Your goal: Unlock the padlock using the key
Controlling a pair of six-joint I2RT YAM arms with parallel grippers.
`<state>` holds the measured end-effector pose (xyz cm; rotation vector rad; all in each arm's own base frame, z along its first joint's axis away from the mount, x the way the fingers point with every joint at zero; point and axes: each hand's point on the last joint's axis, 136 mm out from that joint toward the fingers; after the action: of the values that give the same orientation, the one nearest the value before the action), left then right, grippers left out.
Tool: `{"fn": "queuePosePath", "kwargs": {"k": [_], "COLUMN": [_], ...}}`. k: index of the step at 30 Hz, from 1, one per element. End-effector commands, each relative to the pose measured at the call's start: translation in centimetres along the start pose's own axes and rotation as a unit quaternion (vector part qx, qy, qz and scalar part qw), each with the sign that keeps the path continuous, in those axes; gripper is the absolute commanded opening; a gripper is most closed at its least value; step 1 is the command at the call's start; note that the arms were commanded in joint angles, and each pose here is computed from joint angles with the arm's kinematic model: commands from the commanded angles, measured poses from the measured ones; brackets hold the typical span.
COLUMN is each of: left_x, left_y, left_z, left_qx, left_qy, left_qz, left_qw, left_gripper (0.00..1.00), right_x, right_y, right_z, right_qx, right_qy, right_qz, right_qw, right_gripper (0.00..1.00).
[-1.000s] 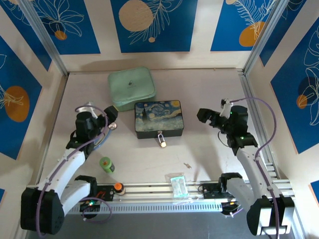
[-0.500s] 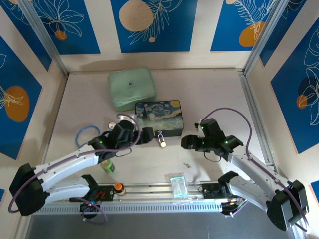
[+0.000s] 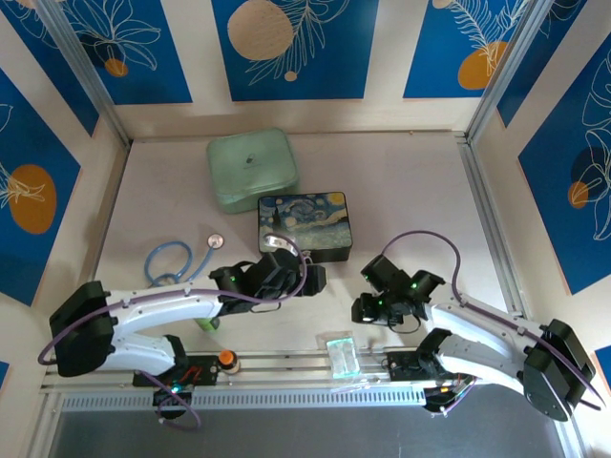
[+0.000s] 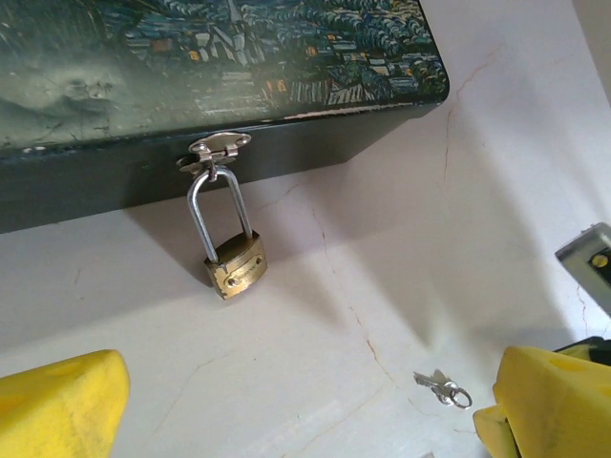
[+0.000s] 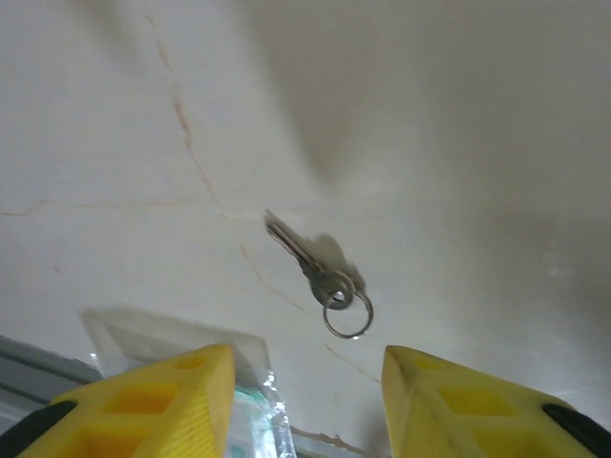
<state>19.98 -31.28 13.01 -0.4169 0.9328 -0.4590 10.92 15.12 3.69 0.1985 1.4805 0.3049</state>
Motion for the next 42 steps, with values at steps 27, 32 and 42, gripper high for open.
{"fn": "queuePosePath", "kwargs": {"k": [27,32,42], "left_x": [-0.1,0.0,0.2], "left_y": [-0.7,-0.6,-0.2], "left_z": [0.5,0.4,0.1], "left_qx": [-0.007,-0.008,-0.009], "left_qy": [-0.018,-0.017,-0.017], "left_qz": [-0.013,-0.015,-0.011], "left_qw": [1.0,1.0,1.0], "left_gripper": [1.0,1.0,1.0], "right_x": [0.3,-0.1,0.9], "right_y": [0.3,-0.6,-0.5], "right_z": [-0.2,0.5,1.4], "right_qx": [0.014,0.009,0.008], "right_qy": [-0.001,-0.009,-0.005], "right_qz": [-0.007,-0.028,-0.013], "right_qw": [1.0,1.0,1.0], "right_gripper": [0.4,0.36,0.32]}}
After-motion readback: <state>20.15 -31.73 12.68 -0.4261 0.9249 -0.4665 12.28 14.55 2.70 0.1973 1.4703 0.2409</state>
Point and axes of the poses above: each hand's point on the last joint's axis, 136 mm out from that joint toward the fingers, its own x axis out along the fingers, its own y axis along the line the jaws close on, z = x × y, and after that the axes turned 5 degrees about -x, right-handed
